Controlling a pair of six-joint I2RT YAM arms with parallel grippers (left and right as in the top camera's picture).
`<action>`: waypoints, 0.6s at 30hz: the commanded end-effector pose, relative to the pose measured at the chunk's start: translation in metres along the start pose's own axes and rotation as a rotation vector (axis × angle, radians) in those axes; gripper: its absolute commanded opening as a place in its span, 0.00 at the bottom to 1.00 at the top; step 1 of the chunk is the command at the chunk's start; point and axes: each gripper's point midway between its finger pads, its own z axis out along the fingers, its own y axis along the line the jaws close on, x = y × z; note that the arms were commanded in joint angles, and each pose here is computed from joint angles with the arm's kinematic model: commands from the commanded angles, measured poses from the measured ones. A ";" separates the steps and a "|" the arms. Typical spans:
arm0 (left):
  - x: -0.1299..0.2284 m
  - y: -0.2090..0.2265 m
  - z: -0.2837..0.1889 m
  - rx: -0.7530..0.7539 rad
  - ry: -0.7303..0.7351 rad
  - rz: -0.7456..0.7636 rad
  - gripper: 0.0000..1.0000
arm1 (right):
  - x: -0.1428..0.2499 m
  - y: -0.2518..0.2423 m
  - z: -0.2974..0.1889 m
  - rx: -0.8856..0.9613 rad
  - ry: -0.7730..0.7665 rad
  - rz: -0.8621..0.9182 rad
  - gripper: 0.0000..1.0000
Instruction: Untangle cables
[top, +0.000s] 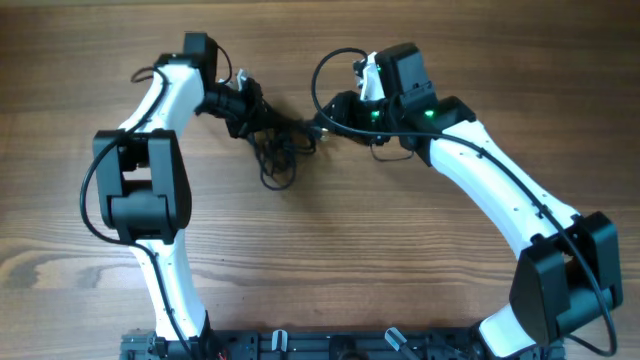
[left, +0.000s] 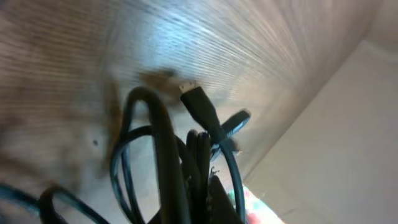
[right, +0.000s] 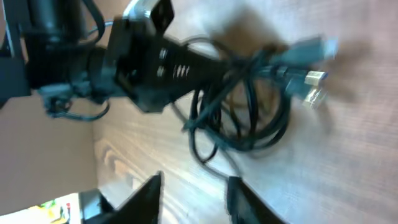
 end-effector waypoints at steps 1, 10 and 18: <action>0.009 0.031 0.027 0.042 0.043 -0.258 0.04 | 0.014 0.009 0.009 0.032 0.006 0.086 0.30; 0.003 0.014 0.034 0.312 0.058 -0.087 0.04 | 0.045 -0.005 0.054 0.244 -0.073 0.123 0.30; 0.011 -0.023 0.016 0.362 0.011 0.128 0.04 | 0.042 -0.022 0.086 0.271 -0.096 0.170 0.25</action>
